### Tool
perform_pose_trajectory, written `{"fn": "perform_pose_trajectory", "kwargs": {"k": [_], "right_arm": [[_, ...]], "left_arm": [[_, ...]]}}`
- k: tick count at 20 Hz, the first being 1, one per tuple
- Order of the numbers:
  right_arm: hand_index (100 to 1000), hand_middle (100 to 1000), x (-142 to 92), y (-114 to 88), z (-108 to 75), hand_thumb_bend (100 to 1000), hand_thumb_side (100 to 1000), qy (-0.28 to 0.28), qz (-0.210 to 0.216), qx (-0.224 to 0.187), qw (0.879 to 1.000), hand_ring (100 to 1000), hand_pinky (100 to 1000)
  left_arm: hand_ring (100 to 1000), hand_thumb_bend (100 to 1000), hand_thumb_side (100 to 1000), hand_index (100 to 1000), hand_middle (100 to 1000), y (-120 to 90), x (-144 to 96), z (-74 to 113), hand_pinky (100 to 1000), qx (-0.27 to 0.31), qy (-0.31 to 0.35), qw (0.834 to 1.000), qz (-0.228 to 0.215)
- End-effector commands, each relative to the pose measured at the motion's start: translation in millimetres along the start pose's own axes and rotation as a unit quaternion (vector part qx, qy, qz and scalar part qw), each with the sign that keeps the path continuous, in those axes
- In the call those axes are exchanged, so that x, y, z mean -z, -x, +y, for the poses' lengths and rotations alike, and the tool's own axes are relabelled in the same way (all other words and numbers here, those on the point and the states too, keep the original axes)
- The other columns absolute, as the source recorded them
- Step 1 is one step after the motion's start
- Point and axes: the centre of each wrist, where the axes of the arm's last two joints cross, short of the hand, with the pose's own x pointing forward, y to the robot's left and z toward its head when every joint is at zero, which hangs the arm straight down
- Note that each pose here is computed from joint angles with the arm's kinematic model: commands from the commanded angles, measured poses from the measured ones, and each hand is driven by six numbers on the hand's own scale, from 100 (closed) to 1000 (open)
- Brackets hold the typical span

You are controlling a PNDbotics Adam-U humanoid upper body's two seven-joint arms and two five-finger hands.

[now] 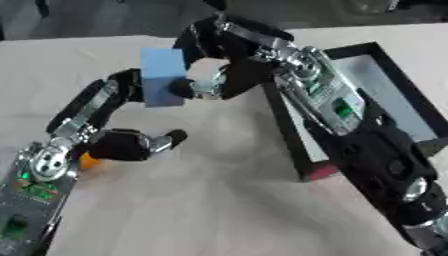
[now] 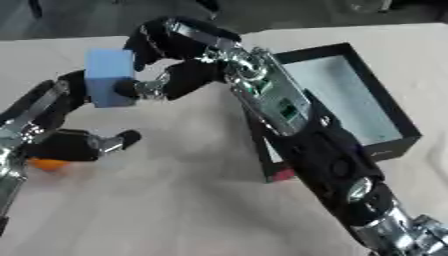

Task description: Pick up the objects with one hand, pass them to the other hand, and then place them into the box on the other side of the table.

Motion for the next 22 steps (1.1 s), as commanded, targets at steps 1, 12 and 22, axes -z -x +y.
{"fn": "perform_pose_trajectory", "kwargs": {"k": [1, 12, 22], "right_arm": [[423, 477, -5.7, -14.6, -10.5, 420, 227, 0.011, -0.017, -0.006, 1.000, 693, 850], [431, 482, -58.0, -33.0, -43.2, 417, 212, 0.092, -0.020, -0.003, 0.996, 694, 851], [440, 491, -114.1, -17.8, -70.7, 417, 208, 0.151, 0.049, -0.022, 0.987, 704, 858]], "left_arm": [[741, 544, 100, 821, 680, 1.8, -3.6, 10.9, 866, 0.016, -0.022, 1.000, 0.009], [740, 535, 100, 808, 677, 20.3, -26.6, 37.9, 863, 0.039, -0.083, 0.995, 0.050], [745, 541, 100, 802, 686, 22.5, -40.2, 56.8, 865, 0.053, -0.122, 0.989, 0.062]]}}
